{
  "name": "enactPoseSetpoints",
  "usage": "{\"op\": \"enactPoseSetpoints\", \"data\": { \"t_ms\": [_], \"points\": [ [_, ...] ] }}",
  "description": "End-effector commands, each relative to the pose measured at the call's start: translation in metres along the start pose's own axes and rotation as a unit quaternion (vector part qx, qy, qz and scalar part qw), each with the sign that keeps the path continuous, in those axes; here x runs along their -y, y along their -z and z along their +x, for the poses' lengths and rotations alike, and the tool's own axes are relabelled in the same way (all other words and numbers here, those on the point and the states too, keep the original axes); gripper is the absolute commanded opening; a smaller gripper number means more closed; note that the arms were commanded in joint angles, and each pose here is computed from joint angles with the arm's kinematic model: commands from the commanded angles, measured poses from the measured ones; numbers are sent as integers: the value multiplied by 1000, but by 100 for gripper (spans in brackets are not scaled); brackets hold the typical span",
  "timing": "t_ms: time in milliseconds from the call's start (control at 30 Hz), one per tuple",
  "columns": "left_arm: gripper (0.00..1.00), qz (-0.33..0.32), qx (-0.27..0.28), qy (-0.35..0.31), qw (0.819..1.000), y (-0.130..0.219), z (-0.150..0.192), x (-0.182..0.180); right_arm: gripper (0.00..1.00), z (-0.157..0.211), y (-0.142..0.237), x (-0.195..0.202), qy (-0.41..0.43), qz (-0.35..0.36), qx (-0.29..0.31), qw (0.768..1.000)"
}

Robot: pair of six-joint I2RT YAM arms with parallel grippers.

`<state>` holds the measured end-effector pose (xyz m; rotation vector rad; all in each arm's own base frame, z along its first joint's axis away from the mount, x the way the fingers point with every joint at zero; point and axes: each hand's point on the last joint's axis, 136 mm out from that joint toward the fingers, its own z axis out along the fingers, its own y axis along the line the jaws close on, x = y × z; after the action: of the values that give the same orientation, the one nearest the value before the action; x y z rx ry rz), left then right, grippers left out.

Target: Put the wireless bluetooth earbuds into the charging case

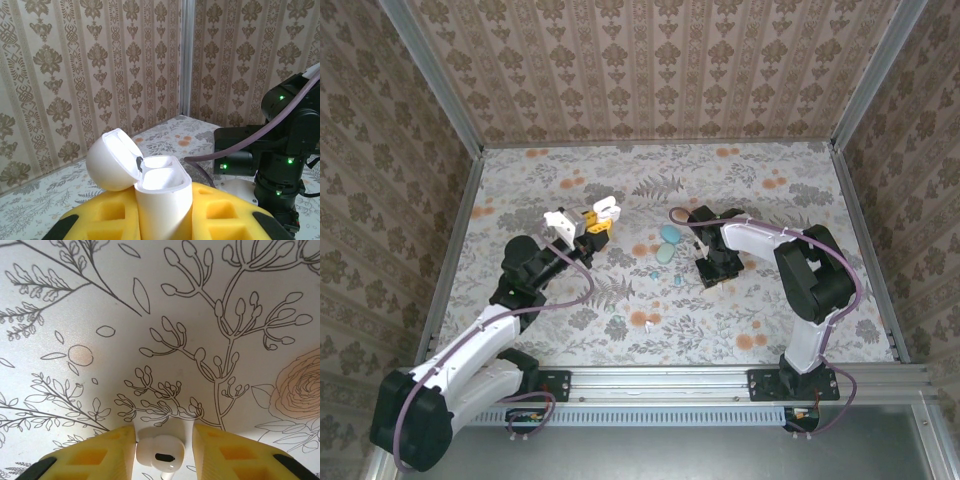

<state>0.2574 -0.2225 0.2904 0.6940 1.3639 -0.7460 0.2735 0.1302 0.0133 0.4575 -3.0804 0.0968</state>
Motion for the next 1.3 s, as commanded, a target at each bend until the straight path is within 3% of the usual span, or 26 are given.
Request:
{"op": "enactPoseSetpoints", "data": {
  "t_ms": [0,333,733,1267],
  "points": [
    [18,14,32,-8,999,-3,-26,5,38,20,-3,3,-5,-1,-31,1000],
    [18,14,30,-7,999,-4,-25,5,35,28,-15,4,-6,2,-54,999],
    [18,14,28,-8,999,-5,-24,5,40,23,5,3,-11,-10,-26,1000],
    [18,14,27,-7,1000,-6,-23,5,38,10,-1,1,-8,-13,-18,1000]
  ]
}}
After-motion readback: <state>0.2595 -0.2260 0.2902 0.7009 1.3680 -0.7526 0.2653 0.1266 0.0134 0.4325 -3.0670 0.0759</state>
